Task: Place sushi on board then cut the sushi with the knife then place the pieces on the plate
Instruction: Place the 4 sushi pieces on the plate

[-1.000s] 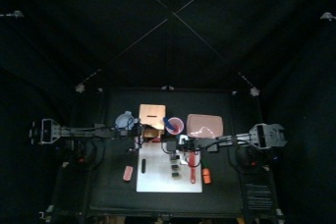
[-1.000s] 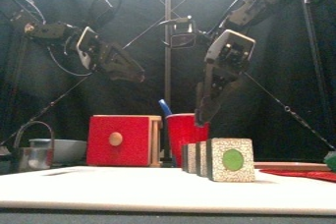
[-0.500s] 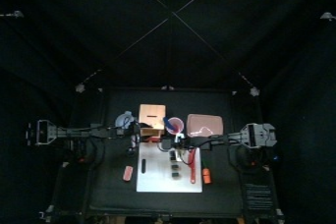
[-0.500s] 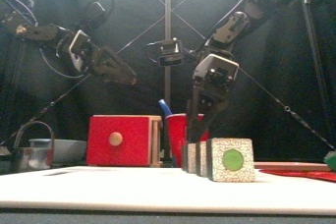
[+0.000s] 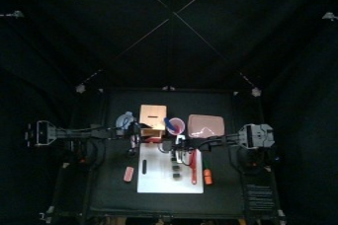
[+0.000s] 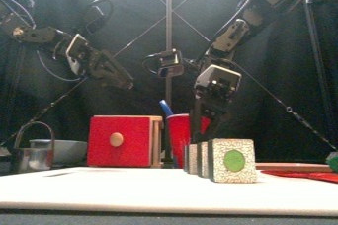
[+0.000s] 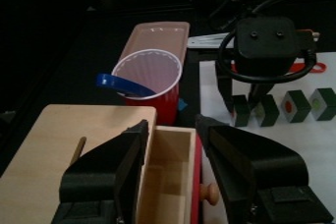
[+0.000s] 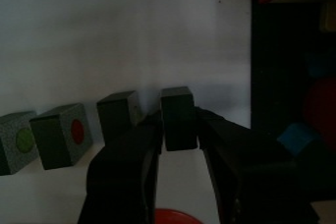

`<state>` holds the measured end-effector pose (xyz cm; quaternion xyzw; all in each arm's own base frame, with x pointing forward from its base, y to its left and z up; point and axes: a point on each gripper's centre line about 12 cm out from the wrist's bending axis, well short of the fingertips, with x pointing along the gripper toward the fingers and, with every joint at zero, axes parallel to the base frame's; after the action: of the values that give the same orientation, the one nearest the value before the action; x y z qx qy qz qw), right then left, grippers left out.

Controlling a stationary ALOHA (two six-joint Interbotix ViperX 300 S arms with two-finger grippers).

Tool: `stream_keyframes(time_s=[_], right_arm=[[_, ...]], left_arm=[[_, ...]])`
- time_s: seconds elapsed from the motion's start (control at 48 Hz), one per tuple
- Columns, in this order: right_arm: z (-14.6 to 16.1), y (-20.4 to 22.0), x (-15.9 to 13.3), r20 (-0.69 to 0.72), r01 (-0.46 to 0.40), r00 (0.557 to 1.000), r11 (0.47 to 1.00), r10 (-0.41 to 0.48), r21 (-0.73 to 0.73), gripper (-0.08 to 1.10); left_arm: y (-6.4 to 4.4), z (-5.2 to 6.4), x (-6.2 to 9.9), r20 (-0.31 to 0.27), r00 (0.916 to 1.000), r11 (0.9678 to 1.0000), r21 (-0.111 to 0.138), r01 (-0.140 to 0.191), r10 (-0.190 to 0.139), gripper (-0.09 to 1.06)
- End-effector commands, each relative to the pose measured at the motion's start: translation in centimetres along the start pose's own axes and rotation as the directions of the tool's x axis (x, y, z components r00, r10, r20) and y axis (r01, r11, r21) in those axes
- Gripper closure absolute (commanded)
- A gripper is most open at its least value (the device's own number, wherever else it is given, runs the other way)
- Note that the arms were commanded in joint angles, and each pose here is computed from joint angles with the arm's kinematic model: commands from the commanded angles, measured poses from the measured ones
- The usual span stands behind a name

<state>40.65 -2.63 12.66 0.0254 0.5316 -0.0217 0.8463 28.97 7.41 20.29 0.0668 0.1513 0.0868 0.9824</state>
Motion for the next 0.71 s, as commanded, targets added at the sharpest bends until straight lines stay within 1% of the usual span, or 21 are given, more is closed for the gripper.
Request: stream_keyframes(time_s=[0.021,0.146,0.25,0.417,0.5,0.562,0.708], right_arm=[[1.1,-0.3,-2.1,0.049,0.000,0.999,1.000,-0.002,0.022,0.49],[0.0,-0.7,-4.3,0.019,-0.012,1.000,0.996,0.011,0.086,0.49],[-2.0,-0.6,-6.2,-0.029,-0.021,0.999,0.986,0.026,0.167,0.49],[-5.7,-0.4,-8.6,-0.039,-0.021,0.999,0.938,0.037,0.346,0.49],[-7.5,-1.5,-9.5,-0.031,0.008,0.999,0.884,0.007,0.467,0.49],[-8.6,-2.8,-9.7,-0.022,0.036,0.999,0.822,-0.028,0.569,0.49],[-10.5,-6.8,-9.8,-0.021,0.105,0.990,0.620,-0.141,0.778,0.49]], left_arm=[[0.4,0.7,0.0,0.027,0.9995,0.9999,-0.004,-0.012,0.012,0.16],[0.4,0.7,0.0,0.029,0.9995,0.9999,-0.004,-0.012,0.012,0.16],[0.4,0.7,0.0,0.028,0.9996,0.9999,-0.002,-0.012,0.012,0.16],[0.4,0.7,0.0,0.027,0.9995,0.9999,-0.002,-0.012,0.012,0.16],[0.4,0.7,0.0,0.028,0.9996,0.9999,-0.001,-0.012,0.012,0.16],[0.4,0.7,0.0,0.027,0.9995,0.9999,-0.002,-0.012,0.012,0.16],[0.3,0.7,-0.1,0.026,0.9996,0.9999,-0.002,-0.011,0.011,0.16]])
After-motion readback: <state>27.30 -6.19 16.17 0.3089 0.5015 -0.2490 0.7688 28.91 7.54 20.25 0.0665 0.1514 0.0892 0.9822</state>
